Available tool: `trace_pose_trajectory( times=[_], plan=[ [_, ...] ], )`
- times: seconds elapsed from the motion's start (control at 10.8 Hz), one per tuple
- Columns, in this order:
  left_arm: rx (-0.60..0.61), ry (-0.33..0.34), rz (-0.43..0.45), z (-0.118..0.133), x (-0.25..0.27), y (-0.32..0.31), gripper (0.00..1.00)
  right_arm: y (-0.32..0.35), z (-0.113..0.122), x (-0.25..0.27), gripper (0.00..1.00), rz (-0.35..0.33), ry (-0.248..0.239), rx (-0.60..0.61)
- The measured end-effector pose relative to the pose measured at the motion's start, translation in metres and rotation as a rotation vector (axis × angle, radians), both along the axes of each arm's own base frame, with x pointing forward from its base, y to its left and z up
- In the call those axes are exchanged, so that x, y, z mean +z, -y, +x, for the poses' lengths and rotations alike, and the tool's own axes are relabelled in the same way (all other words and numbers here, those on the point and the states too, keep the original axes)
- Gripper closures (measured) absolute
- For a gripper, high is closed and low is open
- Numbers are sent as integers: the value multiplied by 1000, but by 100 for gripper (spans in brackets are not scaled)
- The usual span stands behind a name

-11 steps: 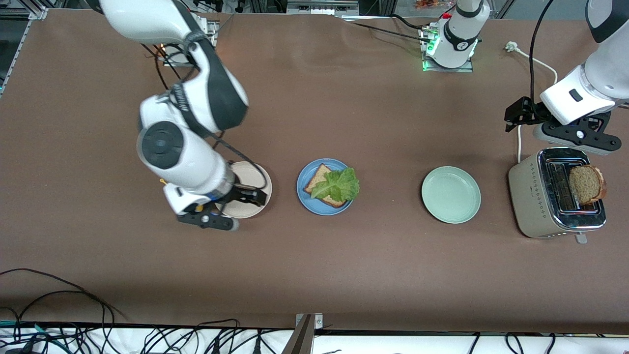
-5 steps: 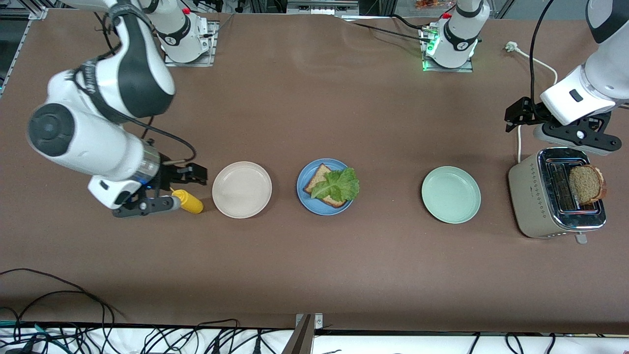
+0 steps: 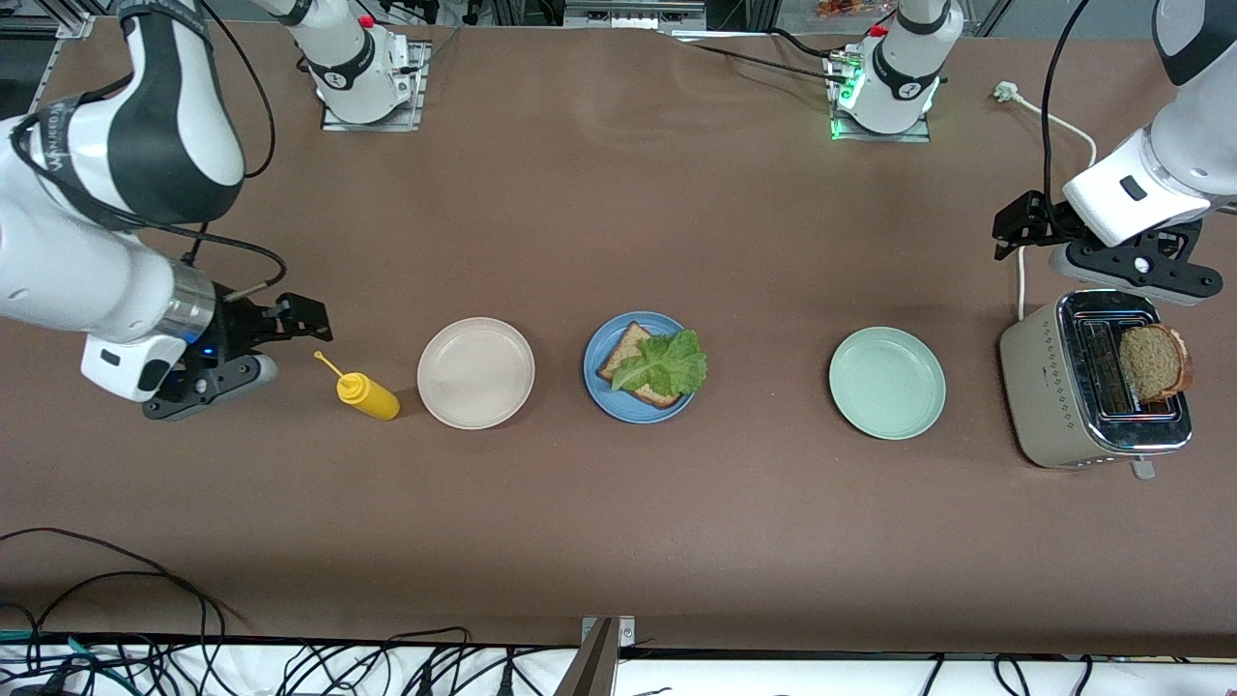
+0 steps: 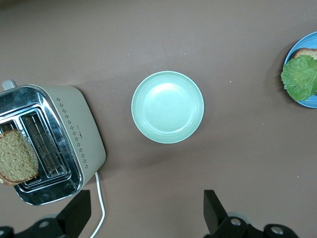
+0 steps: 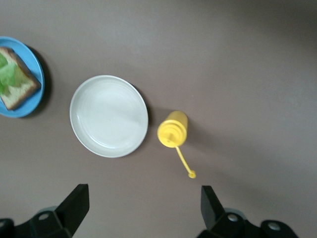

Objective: Make sandwich in blue plate with both arms
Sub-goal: 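Lower the open right gripper beside the yellow mustard bottle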

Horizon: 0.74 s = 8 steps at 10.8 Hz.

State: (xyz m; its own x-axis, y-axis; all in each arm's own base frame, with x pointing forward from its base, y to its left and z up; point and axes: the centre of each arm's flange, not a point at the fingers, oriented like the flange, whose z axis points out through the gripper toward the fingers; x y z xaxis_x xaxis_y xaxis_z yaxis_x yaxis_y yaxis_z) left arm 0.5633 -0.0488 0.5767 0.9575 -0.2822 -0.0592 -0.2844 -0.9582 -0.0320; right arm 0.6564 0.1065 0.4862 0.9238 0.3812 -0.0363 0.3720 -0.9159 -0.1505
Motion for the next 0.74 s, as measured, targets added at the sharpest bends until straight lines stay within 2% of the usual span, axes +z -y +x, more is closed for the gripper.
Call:
trace_pose_trajectory(
  times=[0.09,0.28,0.46,0.74],
  plan=[
    [0,0,0,0,0,0,0,17,1,-2,0,8,4,56],
    [1,0,0,0,0,-1,0,53,3,-10,0,80,16,177],
    [1,0,0,0,0,-1,0,98,5,-30,0,180,34,288],
    [1,5,-1,1,2,-1,0,152,12,-82,0,364,92,433]
  ],
)
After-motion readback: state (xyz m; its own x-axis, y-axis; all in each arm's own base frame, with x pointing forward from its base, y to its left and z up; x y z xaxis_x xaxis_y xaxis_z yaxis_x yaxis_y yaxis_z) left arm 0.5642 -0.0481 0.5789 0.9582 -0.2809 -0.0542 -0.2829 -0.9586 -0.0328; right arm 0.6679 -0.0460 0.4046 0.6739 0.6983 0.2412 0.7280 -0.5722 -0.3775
